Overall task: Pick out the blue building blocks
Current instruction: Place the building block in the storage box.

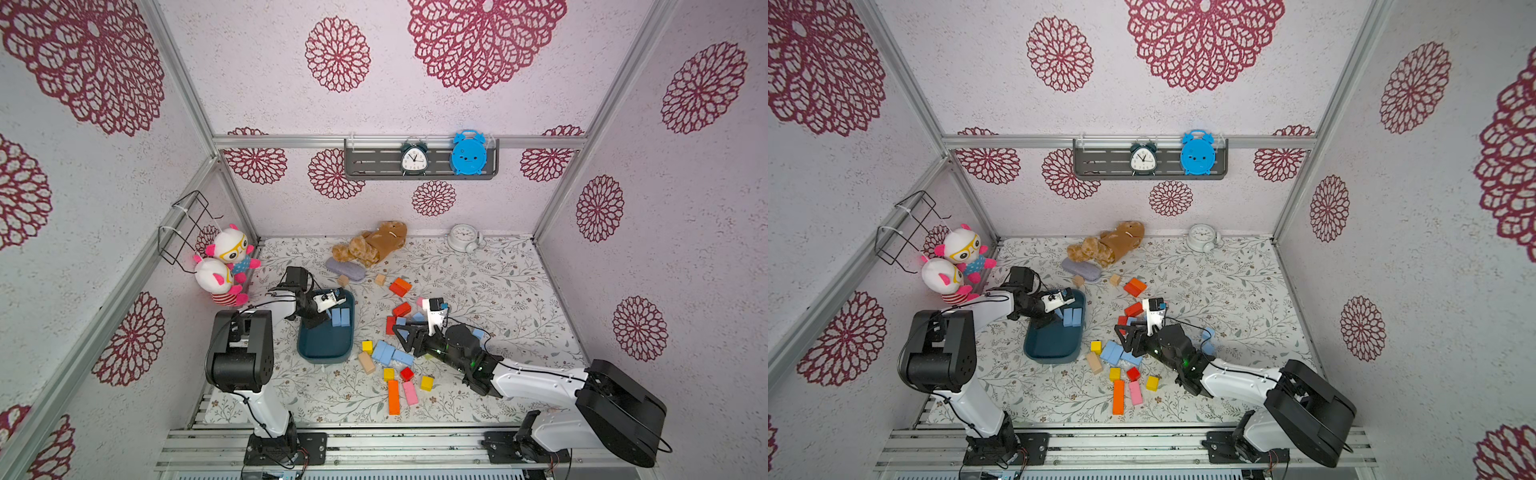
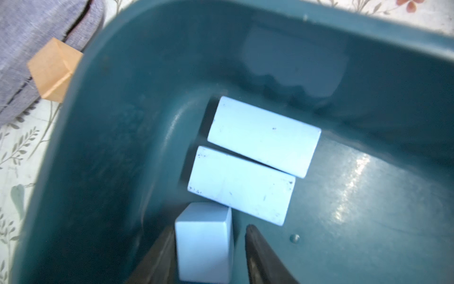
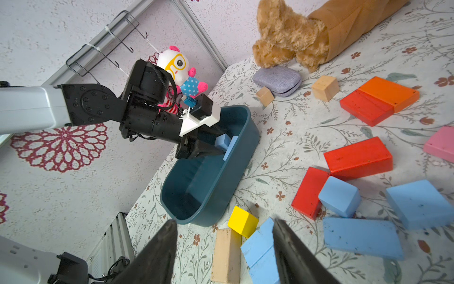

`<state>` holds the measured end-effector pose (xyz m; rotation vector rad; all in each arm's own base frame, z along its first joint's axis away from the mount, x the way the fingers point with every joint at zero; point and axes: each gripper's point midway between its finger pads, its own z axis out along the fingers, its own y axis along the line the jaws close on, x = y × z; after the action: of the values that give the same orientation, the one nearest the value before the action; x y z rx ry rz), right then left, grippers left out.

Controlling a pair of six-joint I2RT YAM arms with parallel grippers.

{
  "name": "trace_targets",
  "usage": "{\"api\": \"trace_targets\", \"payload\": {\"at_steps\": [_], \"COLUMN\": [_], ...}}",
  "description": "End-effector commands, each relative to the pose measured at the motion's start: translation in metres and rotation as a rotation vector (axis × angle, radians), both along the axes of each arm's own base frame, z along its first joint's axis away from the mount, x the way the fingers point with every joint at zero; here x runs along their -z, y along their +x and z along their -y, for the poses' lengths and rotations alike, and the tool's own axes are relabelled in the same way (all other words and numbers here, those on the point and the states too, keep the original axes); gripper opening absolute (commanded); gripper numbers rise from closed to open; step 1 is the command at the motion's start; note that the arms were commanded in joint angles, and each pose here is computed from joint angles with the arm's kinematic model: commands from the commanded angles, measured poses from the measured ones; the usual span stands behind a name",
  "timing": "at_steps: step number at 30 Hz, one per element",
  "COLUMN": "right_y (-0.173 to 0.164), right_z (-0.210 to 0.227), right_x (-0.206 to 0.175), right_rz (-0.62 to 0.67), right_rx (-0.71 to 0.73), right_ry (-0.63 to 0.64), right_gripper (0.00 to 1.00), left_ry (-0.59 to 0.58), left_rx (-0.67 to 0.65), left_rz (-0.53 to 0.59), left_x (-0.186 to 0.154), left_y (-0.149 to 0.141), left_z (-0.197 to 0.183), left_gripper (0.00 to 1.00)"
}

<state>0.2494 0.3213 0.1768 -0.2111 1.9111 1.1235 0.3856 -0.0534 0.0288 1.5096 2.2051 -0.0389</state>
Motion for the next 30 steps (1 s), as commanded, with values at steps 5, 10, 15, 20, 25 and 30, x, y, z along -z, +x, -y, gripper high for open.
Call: {"api": "trace_targets", "payload": {"at_steps": [5,10,15,20,25,30], "right_y": [0.003,0.004,0.005,0.014,0.025,0.033], "right_z": [-0.004,-0.004,-0.006,0.0,0.014,0.034], "right_x": [-0.025,-0.025,-0.023,-0.009,0.013,0.026], "right_rz": [0.058,0.059,0.054,0.021,-0.038,-0.076], "right_rx": [0.001,0.003,0.003,0.058,0.142,0.207], "right_ry": [0.034,0.031,0.027,-0.066,-0.238,-0.327], "right_gripper": [0.65,0.65,0.65,0.65,0.66,0.67], "left_ry": [0.18,0.215,0.2,0.116,0.013,-0.022], "left_rx": [0.13,0.125,0.122,0.124,0.134,0.231], "left_rz": [0.095,0.141,0.16,0.179,0.228,0.221], "left_x": [-0.002,-0.005,-0.012,-0.04,-0.081,-0.096], "left_y": [0.013,0.019,0.019,0.007,-0.005,-0.023], "left_z": [-0.017,-0.022,-0.02,-0.001,0.04,0.094], "left_gripper": [0.52,0.53,0.66,0.74,0.75,0.75]}}
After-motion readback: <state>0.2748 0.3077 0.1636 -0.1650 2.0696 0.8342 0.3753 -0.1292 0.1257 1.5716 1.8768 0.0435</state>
